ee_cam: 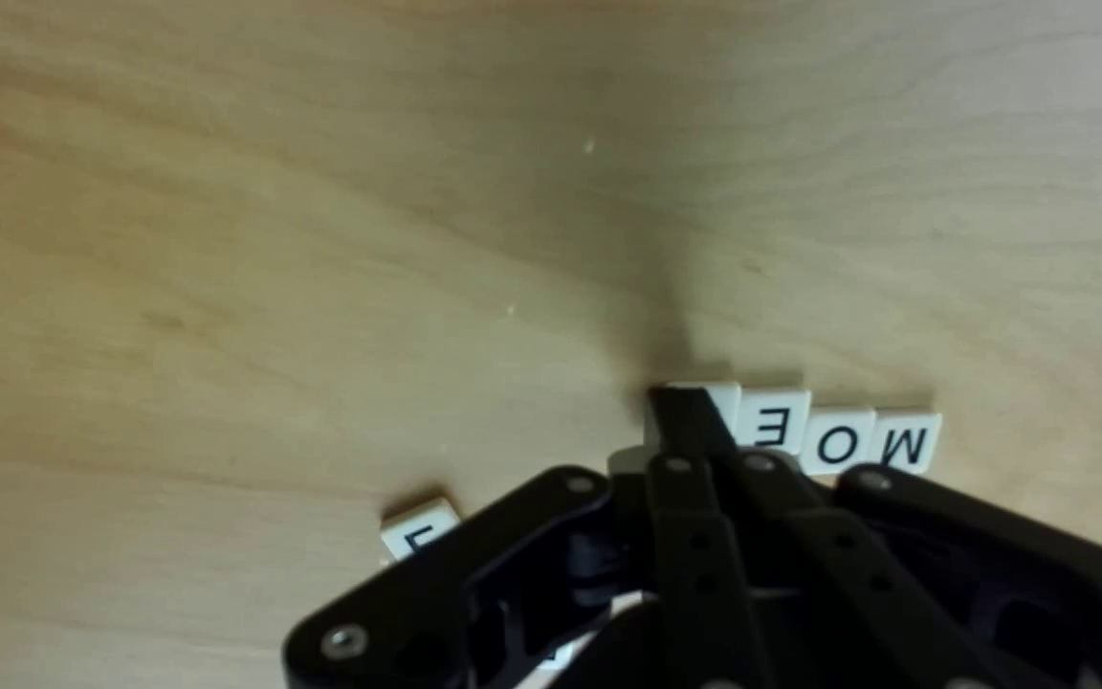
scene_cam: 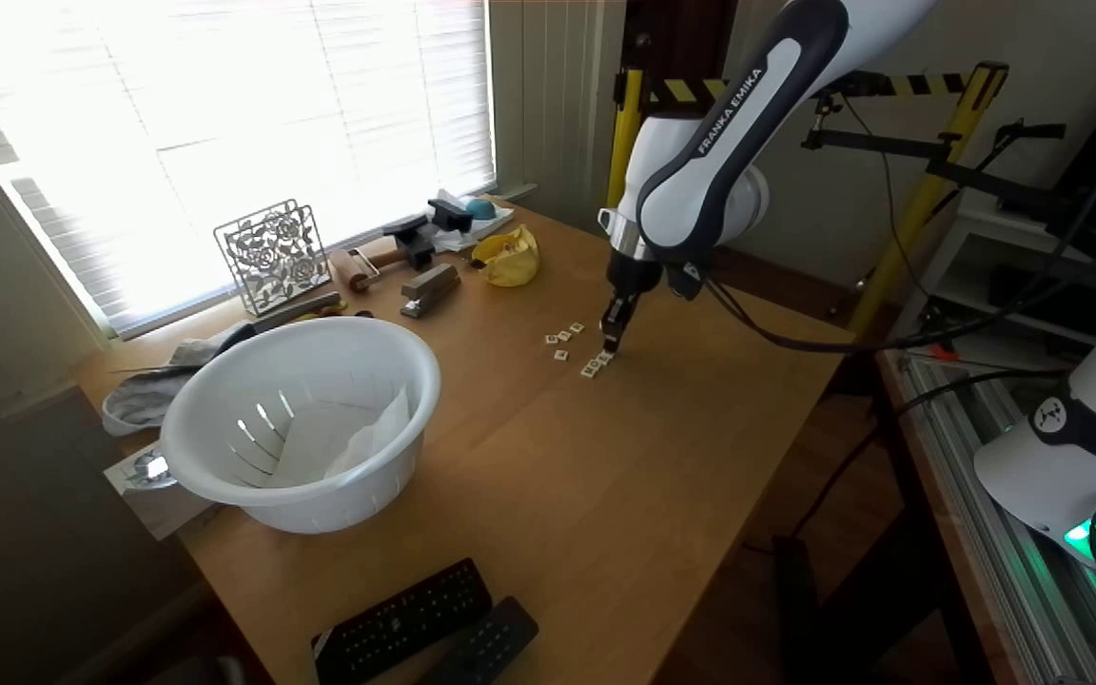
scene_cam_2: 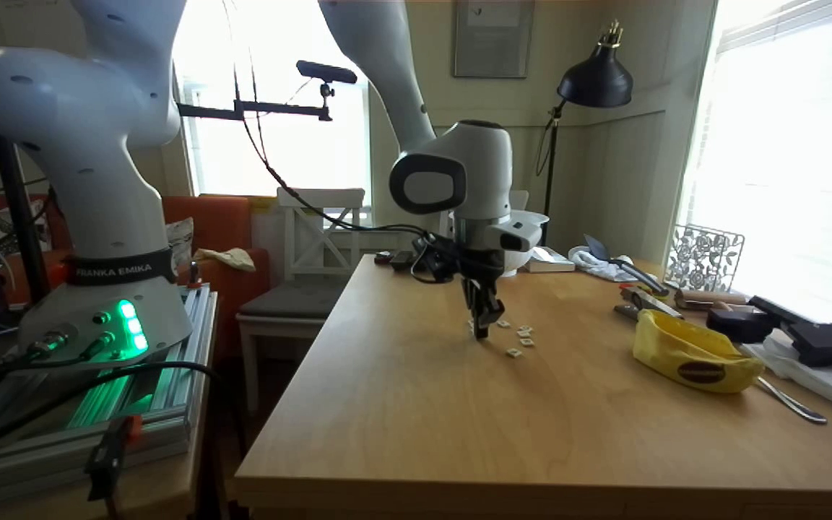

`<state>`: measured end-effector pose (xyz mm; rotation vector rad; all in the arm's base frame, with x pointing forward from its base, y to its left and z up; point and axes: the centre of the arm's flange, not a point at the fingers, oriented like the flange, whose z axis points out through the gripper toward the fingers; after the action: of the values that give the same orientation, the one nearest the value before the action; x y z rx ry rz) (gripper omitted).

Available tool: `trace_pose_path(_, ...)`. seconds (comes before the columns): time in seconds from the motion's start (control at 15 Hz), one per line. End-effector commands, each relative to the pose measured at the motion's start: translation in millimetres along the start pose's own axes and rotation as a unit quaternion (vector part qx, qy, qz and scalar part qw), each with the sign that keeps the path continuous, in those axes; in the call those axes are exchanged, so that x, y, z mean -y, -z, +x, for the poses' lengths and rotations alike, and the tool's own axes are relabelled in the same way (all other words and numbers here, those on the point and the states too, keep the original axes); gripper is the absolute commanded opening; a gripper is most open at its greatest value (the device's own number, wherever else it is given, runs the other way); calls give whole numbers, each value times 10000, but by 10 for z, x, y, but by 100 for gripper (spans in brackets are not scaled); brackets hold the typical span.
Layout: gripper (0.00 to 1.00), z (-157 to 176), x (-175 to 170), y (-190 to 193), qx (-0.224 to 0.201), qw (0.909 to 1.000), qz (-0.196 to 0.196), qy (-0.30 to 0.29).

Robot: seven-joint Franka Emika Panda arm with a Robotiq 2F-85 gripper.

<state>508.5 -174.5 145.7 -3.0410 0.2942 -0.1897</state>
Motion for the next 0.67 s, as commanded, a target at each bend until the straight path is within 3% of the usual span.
trace_pose_path(0.0,0,-15,34,-258,148,9998,45,-133)
trace_pose_path(0.6,0,-111,30,8,-115,9999,-8,-47)
